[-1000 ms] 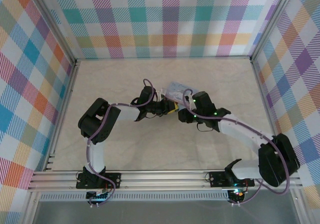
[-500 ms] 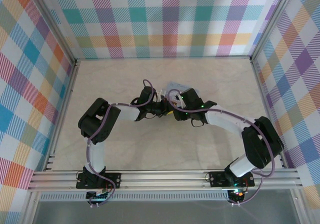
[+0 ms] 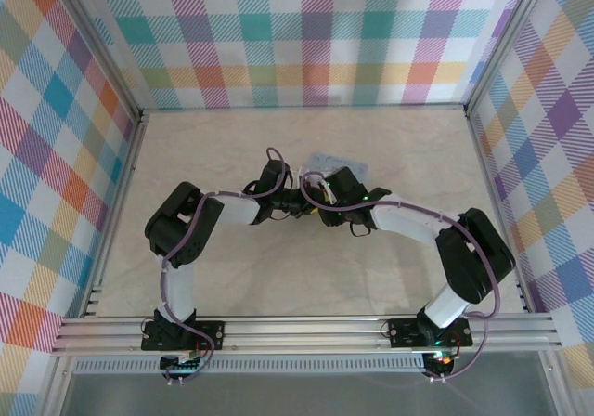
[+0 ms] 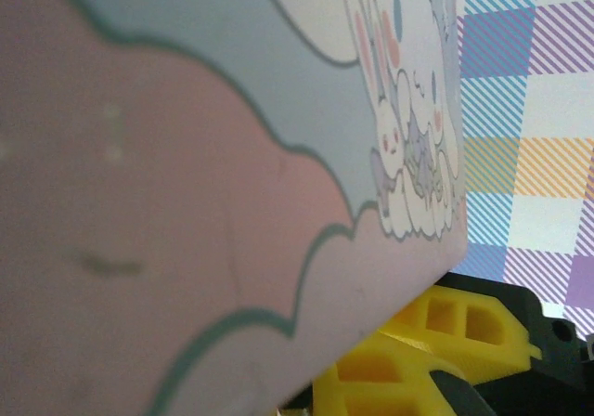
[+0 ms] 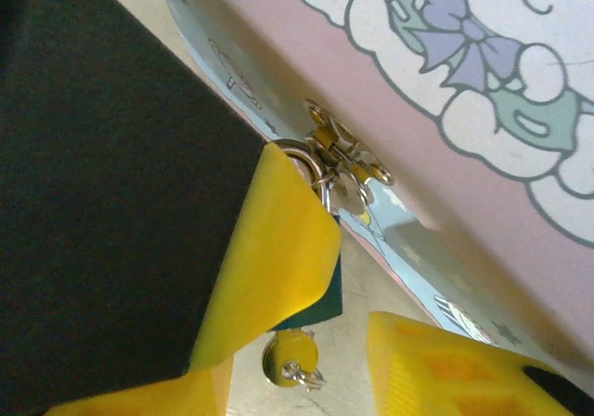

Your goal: Unlock the padlock with the key

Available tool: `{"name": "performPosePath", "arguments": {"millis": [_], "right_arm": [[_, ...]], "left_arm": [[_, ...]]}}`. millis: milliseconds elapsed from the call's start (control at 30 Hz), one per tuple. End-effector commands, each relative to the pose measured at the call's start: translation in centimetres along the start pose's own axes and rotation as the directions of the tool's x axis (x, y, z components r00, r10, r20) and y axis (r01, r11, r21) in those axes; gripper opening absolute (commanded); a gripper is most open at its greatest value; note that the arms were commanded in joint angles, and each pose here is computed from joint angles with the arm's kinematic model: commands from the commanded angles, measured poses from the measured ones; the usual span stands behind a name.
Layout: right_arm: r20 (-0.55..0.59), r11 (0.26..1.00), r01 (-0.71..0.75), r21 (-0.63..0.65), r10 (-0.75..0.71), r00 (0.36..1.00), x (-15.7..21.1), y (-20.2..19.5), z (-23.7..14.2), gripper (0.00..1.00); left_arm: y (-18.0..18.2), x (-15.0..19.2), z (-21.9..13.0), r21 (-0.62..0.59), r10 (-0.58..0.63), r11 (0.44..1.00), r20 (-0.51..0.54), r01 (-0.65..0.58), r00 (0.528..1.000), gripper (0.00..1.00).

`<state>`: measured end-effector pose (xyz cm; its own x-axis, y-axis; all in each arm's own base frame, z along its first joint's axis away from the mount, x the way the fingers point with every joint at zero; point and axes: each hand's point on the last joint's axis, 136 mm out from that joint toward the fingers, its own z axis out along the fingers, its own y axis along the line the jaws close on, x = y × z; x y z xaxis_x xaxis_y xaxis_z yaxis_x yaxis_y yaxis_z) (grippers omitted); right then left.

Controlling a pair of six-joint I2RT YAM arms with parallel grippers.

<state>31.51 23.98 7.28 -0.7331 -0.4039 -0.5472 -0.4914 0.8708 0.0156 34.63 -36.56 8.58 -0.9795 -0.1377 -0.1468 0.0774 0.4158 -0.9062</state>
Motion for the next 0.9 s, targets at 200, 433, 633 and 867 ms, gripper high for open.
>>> {"name": "performPosePath", "arguments": {"millis": [200, 433, 633, 867], "right_arm": [[0.015, 0.999, 0.042, 0.022, -0.042, 0.999, -1.0, 0.3, 0.8, 0.26], [0.007, 0.999, 0.048, -0.001, -0.048, 0.999, -0.6, 0.6, 0.9, 0.00], [-0.008, 0.999, 0.042, -0.015, -0.042, 0.999, 0.4, 0.7, 1.5, 0.00], [-0.028, 0.996, 0.055, -0.069, -0.057, 0.998, 1.9, 1.5, 2.4, 0.00]], "left_arm": [[-4.4, -0.5, -0.9, 0.102, 0.067, 0.992, 0.009, -0.068, 0.998, 0.00], [-3.8, -0.2, -0.9, 0.075, 0.074, 0.994, 0.000, -0.074, 0.997, 0.00], [-1.3, 0.6, -1.0, -0.009, 0.060, 0.998, -0.007, -0.060, 0.998, 0.23], [1.7, 1.3, -2.3, -0.093, 0.020, 0.995, 0.031, -0.017, 0.999, 0.42]]}}
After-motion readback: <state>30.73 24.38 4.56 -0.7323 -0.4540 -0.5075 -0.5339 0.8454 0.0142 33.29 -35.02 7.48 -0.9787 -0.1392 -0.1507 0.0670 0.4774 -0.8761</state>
